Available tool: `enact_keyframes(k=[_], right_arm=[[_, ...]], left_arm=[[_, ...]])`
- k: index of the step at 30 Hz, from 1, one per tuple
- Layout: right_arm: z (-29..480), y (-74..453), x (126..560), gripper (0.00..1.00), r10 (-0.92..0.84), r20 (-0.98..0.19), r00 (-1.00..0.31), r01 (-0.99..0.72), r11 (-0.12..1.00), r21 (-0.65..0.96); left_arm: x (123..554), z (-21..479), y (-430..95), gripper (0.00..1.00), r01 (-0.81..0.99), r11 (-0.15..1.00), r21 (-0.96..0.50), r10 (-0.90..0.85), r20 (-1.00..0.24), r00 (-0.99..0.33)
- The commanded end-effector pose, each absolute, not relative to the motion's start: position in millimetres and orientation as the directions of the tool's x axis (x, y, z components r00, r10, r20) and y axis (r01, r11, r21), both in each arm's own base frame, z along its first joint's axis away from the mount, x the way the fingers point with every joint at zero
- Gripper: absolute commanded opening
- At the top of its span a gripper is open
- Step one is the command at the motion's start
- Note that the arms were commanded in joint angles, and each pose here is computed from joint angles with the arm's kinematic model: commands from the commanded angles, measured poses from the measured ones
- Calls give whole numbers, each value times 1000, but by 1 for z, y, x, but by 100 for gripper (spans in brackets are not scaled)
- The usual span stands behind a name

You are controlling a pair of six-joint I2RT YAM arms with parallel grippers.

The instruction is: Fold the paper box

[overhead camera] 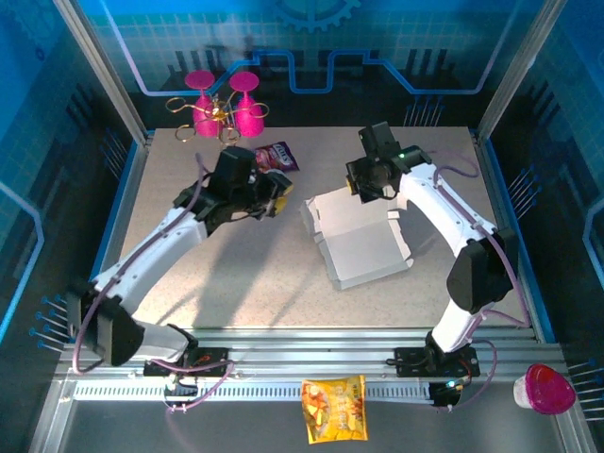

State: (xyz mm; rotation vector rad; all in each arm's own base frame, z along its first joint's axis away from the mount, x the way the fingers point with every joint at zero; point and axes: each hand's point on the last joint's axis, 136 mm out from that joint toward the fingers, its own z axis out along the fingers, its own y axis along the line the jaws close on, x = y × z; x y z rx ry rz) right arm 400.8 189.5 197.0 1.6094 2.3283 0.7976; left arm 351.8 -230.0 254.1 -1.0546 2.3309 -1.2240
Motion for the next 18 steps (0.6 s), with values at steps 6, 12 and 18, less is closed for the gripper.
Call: enact_keyframes(k=[6, 12, 18], right_arm=[[196, 185, 405, 0, 913, 208, -352, 799, 177, 574], [193, 185, 406, 0, 907, 230, -352, 797, 161, 582], [191, 186, 404, 0, 904, 243, -352, 795, 152, 587]], left_arm=[[382, 248, -268, 39, -462, 361, -810, -690, 101, -717], [382, 228, -271, 41, -490, 403, -773, -686, 100, -721], [388, 209, -284, 44, -498, 415, -762, -672, 113, -732]])
